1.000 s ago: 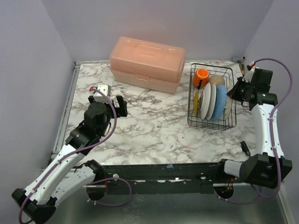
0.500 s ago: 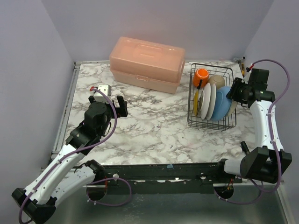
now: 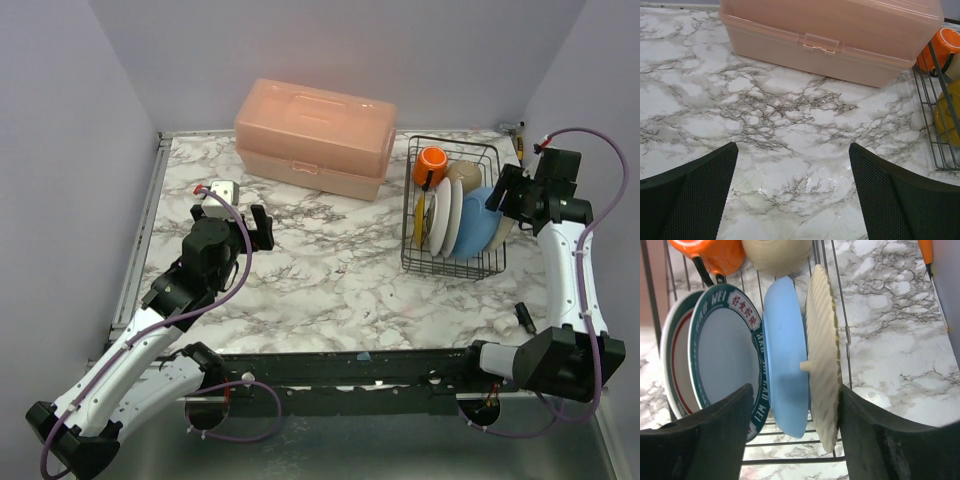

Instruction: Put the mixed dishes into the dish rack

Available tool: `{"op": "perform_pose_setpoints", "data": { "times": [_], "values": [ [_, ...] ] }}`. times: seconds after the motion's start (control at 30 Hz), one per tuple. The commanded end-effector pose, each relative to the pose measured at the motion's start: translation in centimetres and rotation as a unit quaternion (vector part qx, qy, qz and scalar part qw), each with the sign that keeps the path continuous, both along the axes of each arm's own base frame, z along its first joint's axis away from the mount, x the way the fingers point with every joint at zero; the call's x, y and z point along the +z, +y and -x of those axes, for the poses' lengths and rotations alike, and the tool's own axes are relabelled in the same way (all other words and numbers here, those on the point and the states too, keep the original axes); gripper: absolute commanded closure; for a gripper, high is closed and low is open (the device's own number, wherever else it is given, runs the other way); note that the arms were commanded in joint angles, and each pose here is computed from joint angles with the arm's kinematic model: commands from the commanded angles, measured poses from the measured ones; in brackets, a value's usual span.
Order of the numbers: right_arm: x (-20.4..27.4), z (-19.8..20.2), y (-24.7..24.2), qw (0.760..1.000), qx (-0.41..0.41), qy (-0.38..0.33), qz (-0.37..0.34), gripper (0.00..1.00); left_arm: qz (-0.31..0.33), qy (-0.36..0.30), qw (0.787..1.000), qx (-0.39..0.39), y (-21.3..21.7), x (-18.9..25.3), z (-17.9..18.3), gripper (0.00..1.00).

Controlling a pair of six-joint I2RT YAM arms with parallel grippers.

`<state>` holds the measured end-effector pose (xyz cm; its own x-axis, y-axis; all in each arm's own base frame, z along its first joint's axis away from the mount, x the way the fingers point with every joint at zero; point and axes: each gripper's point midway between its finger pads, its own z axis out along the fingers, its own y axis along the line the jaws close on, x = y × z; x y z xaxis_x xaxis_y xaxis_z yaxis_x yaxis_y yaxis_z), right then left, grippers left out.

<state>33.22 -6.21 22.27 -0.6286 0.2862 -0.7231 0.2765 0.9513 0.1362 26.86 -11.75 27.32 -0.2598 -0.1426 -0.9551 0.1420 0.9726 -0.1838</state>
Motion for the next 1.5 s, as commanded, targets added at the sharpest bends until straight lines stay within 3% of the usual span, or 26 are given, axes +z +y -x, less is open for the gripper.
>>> {"op": "perform_pose_setpoints", "data": {
  "times": [0.0, 0.17, 0.33, 0.53, 0.83, 1.23, 1.3, 1.37, 1.47],
  "values": [
    [1.8, -0.5, 0.2, 0.999, -0.013, -0.047, -0.013, 0.36, 0.009, -0.009, 1.0, -0.008, -0.3, 1.3, 0.2, 0.08],
    [2.7, -0.7, -0.5, 0.997, -0.038, -0.073, -0.005, 0.56, 0.01, -0.01, 1.0, -0.009, -0.4, 1.3, 0.2, 0.08],
    [1.7, -0.7, -0.8, 0.997, -0.043, -0.062, 0.002, 0.85, 0.01, -0.01, 1.0, -0.01, -0.4, 1.3, 0.2, 0.08],
    [1.5, -0.9, -0.3, 0.997, -0.03, -0.07, -0.009, 1.0, 0.009, -0.009, 1.0, -0.011, -0.4, 1.2, 0.2, 0.08],
    [4.4, 0.1, -1.4, 0.994, -0.056, -0.093, 0.024, 1.0, 0.006, -0.007, 1.0, -0.009, -0.4, 1.2, 0.1, 0.08],
    [0.3, 0.1, -0.7, 1.0, -0.024, -0.019, 0.008, 0.99, 0.008, -0.011, 1.0, -0.011, -0.4, 1.4, 0.2, 0.08],
    [0.1, 0.4, -1.4, 0.999, -0.038, -0.009, 0.022, 0.88, 0.008, -0.01, 1.0, -0.01, -0.4, 1.3, 0.2, 0.08],
    [0.0, 0.8, -2.3, 0.998, -0.055, 0.001, 0.04, 0.68, 0.008, -0.01, 1.0, -0.01, -0.4, 1.3, 0.2, 0.08],
    [0.2, 1.1, -2.5, 0.997, -0.059, 0.004, 0.048, 0.51, 0.007, -0.009, 1.0, -0.011, -0.5, 1.2, 0.2, 0.08]
  ]
}}
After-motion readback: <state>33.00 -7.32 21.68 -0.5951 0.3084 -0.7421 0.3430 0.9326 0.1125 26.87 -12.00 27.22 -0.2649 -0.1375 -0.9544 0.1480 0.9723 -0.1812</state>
